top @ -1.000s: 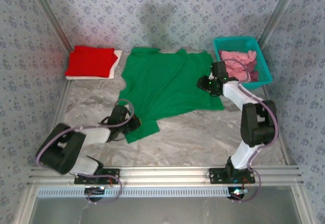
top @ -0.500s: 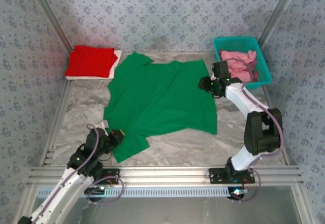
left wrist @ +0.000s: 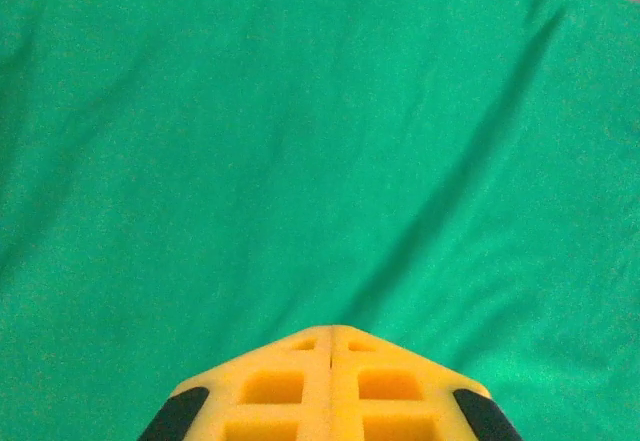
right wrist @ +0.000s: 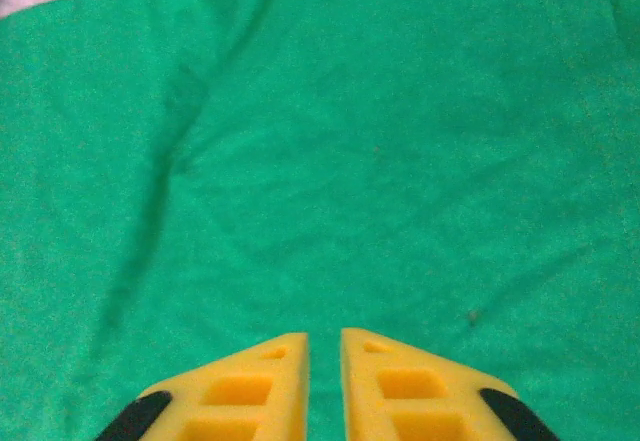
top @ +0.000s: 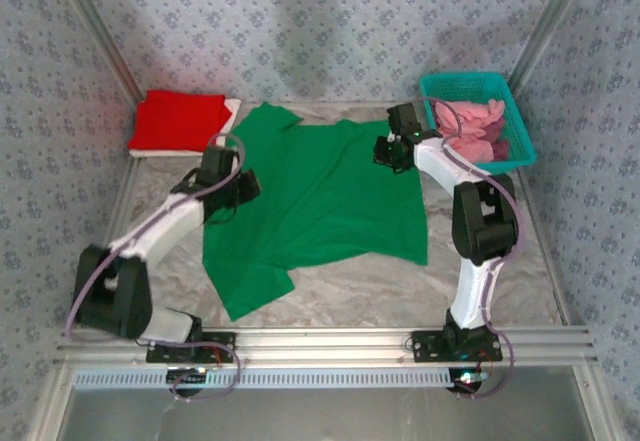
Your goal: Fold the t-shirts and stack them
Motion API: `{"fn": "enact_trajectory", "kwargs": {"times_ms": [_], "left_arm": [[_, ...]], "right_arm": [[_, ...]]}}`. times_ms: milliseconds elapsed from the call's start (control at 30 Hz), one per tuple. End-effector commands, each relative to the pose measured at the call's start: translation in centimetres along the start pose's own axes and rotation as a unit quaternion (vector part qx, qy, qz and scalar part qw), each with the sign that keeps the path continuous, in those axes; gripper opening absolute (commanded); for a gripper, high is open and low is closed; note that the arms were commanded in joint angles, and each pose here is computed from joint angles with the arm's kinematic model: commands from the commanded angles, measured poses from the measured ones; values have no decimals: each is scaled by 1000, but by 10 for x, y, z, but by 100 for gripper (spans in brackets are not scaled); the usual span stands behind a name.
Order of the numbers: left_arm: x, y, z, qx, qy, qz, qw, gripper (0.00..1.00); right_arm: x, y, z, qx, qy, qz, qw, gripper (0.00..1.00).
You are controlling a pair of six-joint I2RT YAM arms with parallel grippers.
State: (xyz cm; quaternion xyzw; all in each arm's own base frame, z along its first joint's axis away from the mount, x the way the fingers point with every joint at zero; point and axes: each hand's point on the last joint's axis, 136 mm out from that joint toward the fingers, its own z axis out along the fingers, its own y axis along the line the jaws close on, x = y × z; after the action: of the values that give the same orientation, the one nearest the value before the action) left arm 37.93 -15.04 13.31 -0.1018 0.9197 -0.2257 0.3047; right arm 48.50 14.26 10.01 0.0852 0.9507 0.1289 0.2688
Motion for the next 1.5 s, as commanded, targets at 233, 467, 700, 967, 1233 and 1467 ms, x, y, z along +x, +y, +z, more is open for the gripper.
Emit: {"fn": "enact_trajectory", "kwargs": {"times_ms": [233,467,700,967,1233,1467], "left_arm": [[-41,8,98,-6,5,53,999,0],[-56,25,135,-15,15,21,1000,0],[-70,25,141,-26,17,31,999,0],[-98,10,146,-15,6,43,999,0],[-107,-3,181,9,35,30,999,0],[-112,-3,208,12,40,-4,999,0]], "right_arm": [[4,-39,74,45,47,45,997,0],[40,-90,84,52,58,206,975,0],[33,-105,40,98,7,209,973,0],[-20,-60,5,64,-39,130,989,0],[-36,-38,32,58,-19,113,992,0],[-42,-34,67,80,-9,114,990,0]]}}
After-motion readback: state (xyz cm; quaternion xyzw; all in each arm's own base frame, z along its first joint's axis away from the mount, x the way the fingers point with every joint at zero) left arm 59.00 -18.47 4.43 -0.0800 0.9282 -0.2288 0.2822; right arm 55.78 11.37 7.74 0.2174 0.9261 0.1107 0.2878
